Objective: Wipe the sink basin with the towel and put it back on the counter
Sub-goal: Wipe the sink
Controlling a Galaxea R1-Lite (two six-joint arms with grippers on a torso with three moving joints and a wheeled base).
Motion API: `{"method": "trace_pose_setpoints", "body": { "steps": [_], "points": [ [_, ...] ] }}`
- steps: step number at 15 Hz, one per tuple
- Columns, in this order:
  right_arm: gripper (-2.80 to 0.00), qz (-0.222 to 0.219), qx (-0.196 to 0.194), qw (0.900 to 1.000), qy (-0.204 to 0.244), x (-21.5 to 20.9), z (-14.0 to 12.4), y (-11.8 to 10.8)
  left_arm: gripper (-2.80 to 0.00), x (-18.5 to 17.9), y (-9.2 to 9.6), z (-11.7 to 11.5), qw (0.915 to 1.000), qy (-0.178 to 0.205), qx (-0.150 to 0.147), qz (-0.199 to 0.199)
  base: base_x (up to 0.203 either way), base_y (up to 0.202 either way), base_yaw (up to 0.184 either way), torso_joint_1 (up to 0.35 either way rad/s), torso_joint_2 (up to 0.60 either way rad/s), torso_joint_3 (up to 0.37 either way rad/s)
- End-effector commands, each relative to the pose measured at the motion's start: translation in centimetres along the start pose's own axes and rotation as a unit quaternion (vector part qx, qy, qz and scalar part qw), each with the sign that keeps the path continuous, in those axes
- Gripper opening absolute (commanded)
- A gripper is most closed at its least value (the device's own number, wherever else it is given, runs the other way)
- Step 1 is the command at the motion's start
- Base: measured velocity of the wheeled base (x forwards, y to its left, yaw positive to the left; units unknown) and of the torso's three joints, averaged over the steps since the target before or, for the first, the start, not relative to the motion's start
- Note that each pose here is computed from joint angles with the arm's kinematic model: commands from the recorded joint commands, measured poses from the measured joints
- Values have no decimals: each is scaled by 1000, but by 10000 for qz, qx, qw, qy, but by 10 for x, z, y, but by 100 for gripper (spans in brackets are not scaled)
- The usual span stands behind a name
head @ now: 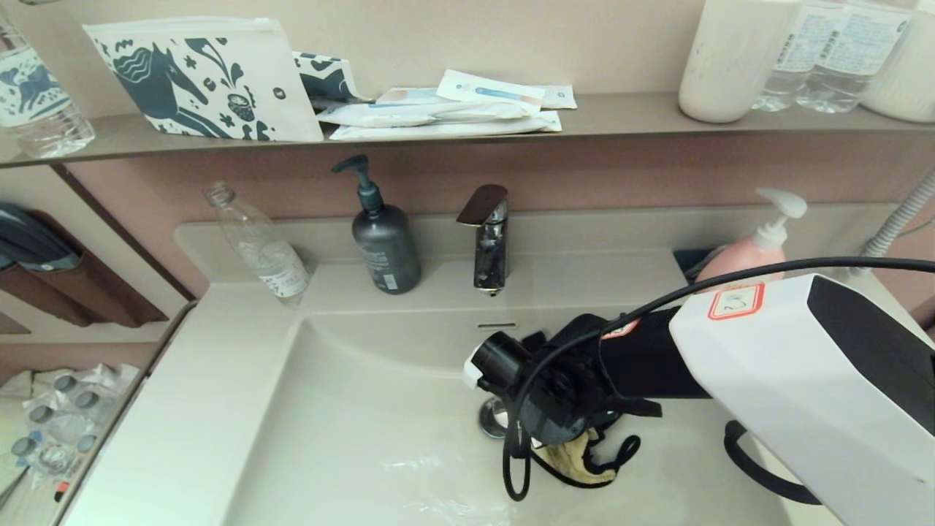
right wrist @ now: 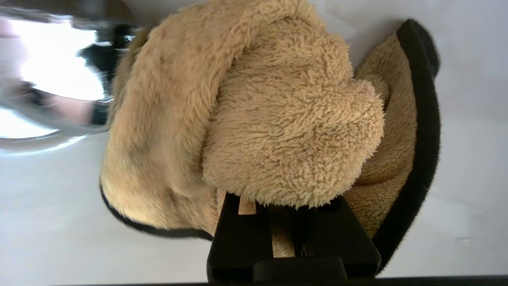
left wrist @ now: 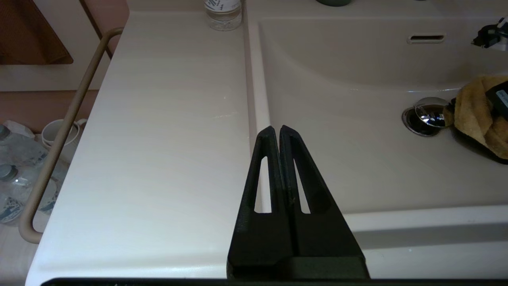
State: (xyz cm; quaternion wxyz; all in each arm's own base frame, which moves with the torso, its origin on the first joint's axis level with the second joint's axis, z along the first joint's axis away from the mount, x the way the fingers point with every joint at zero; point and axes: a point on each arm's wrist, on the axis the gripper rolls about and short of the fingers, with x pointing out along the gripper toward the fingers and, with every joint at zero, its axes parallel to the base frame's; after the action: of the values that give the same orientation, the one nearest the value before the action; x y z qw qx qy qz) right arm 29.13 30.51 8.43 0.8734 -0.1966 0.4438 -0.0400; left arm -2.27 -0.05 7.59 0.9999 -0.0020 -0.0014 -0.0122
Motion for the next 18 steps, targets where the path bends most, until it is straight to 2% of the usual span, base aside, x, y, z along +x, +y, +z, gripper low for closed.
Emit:
{"method": "trace_pose_setpoints", "body": {
  "steps": [1, 3, 6, 9, 12, 15, 18],
  "points": [
    [-280, 220, 34, 9997, -136, -14, 0, 4, -280, 0, 0, 0, 10000, 6, -3, 0, 0, 0, 0, 0, 0, 0],
    [-280, 573, 293, 9964, -543, -23, 6, 17, -280, 0, 0, 0, 10000, -1, -3, -8, 0, 0, 0, 0, 0, 0],
    [-280, 874, 385, 9916, -868, -37, 6, 31, -280, 0, 0, 0, 10000, 2, -3, -2, 0, 0, 0, 0, 0, 0],
    [-280, 1138, 437, 9873, -1016, -53, 8, 33, -280, 0, 0, 0, 10000, 0, -3, -2, 0, 0, 0, 0, 0, 0],
    [-280, 1381, 433, 9836, -1078, -71, 8, 30, -280, 0, 0, 0, 10000, 0, -3, 0, 0, 0, 0, 0, 0, 0],
    [-280, 1306, 329, 9863, -950, -78, 3, 21, -280, 0, 0, 0, 10000, -2, -3, -2, 0, 0, 0, 0, 0, 0],
    [-280, 1363, 468, 9845, -1002, -93, 6, 7, -280, 0, 0, 0, 10000, 1, -3, -4, 0, 0, 0, 0, 0, 0]
  ]
}}
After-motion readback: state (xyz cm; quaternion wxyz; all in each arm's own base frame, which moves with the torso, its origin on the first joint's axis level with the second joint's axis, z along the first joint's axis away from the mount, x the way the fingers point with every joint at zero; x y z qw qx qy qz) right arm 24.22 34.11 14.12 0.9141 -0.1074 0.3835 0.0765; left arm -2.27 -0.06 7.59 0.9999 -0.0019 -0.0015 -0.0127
